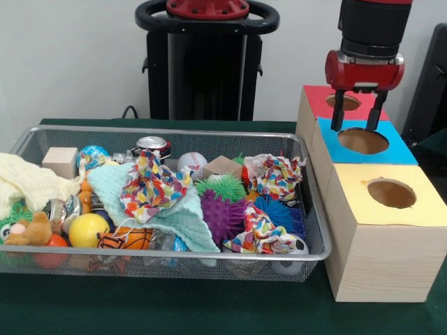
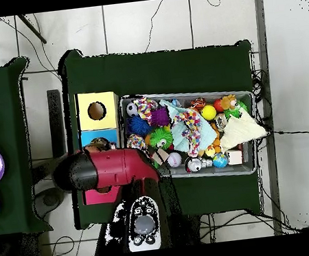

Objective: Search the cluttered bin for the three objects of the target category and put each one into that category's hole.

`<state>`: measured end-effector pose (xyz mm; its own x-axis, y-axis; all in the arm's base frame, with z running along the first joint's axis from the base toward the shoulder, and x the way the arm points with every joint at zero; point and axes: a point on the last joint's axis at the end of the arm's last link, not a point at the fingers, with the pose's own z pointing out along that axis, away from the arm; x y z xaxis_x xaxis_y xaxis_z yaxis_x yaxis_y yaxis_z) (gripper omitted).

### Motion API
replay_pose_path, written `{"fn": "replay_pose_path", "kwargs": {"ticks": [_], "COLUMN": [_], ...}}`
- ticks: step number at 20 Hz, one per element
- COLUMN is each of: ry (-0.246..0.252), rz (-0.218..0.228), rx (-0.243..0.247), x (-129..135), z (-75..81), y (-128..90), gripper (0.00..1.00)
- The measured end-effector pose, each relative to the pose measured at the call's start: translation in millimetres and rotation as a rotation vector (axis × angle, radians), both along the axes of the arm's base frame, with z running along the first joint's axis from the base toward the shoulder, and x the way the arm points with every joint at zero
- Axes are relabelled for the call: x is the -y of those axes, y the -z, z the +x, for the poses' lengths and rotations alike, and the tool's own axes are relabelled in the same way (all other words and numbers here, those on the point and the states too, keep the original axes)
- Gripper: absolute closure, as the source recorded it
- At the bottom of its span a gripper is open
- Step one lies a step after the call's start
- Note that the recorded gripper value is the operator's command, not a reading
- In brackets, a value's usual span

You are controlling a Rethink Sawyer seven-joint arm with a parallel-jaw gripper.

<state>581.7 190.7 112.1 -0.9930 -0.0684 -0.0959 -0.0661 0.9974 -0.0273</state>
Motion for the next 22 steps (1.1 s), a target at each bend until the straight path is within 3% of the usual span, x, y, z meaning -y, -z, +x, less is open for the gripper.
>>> {"fn": "replay_pose_path", "kwargs": {"ticks": [6,8,13,17,18,22], "ry": [0.046,0.113,0.243,0.299,0.317,0.339], "rz": [0.014,0.037,0.065,0.058,0.048,0.025], "rx": [0.026,0.041,0.051,0.045,0.039,0.024], "x": [26,64,159,223,251,303], "z": [14.9,31.7,51.1,47.5,41.7,25.4], "y": [-14,-21,-19,-11,-5,8], "gripper": [0.0,0.0,0.0,0.0,0.0,0.0]}}
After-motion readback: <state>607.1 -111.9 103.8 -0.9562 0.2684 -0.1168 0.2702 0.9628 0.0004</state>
